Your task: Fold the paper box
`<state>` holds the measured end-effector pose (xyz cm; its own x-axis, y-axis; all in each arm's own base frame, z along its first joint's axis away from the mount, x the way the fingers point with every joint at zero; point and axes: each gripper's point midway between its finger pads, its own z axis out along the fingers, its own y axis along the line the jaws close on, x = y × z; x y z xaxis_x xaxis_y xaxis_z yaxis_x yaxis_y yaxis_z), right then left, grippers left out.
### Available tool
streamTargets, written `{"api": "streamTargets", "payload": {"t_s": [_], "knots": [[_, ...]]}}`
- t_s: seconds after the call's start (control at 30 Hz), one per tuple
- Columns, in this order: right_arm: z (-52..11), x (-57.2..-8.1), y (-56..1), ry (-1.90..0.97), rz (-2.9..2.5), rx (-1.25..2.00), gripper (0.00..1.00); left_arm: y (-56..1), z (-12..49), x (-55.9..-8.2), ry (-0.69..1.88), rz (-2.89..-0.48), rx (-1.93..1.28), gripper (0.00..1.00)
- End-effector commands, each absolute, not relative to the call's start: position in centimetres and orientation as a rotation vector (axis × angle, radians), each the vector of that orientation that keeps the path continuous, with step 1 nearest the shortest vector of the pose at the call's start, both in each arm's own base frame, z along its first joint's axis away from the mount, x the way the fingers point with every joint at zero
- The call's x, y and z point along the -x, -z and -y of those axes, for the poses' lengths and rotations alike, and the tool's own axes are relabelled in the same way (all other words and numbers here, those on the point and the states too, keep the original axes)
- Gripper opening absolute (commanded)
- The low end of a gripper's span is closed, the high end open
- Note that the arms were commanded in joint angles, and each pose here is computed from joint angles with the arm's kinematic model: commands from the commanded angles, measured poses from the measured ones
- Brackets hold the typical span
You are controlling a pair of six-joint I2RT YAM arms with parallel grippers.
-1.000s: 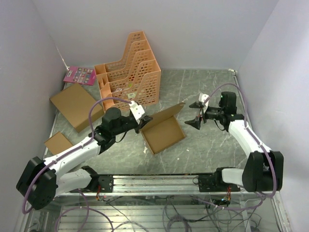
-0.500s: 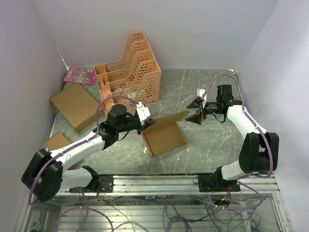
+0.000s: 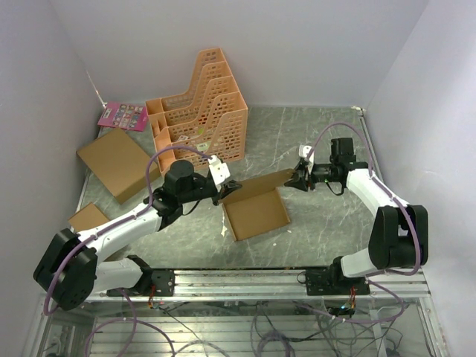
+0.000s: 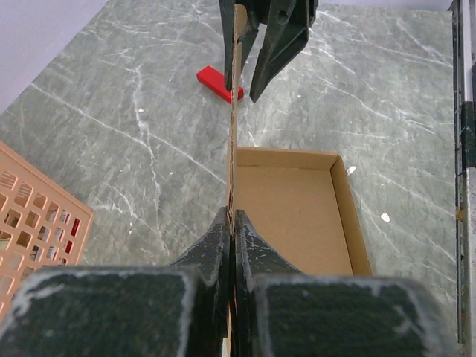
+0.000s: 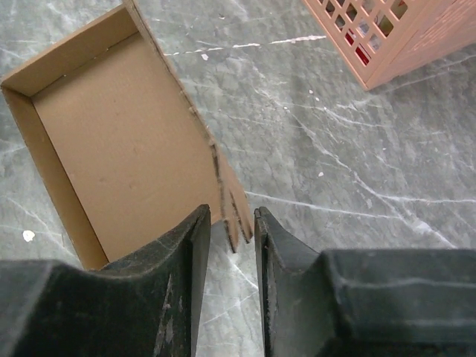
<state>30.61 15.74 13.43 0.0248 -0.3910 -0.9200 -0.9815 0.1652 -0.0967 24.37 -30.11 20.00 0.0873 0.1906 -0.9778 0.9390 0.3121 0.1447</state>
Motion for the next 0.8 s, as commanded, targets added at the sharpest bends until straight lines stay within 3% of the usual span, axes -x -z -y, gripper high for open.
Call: {"api": "streamTargets", "payload": {"t_s": [0.0, 0.3, 0.4, 0.77], "knots": [[-15.9, -30.7, -14.4, -0.766, -1.484, 1.373, 0.27, -21.5, 30.2, -24.4, 0.807, -1.318, -1.110, 0.07], [-16.0, -30.2, -14.9, -0.769, -1.461, 1.384, 0.03, -21.4, 29.9, -24.8, 0.803, -1.339, -1.066, 0.07], [-15.8, -30.4, -14.9, -0.748, -1.473, 1.373, 0.00, -21.3, 29.5, -25.4, 0.785, -1.373, -1.006, 0.10], [-15.6, -30.2, -14.7, -0.746, -1.494, 1.377, 0.00, -22.3, 24.8, -26.5, 0.743, -1.561, -0.567, 0.69]]}}
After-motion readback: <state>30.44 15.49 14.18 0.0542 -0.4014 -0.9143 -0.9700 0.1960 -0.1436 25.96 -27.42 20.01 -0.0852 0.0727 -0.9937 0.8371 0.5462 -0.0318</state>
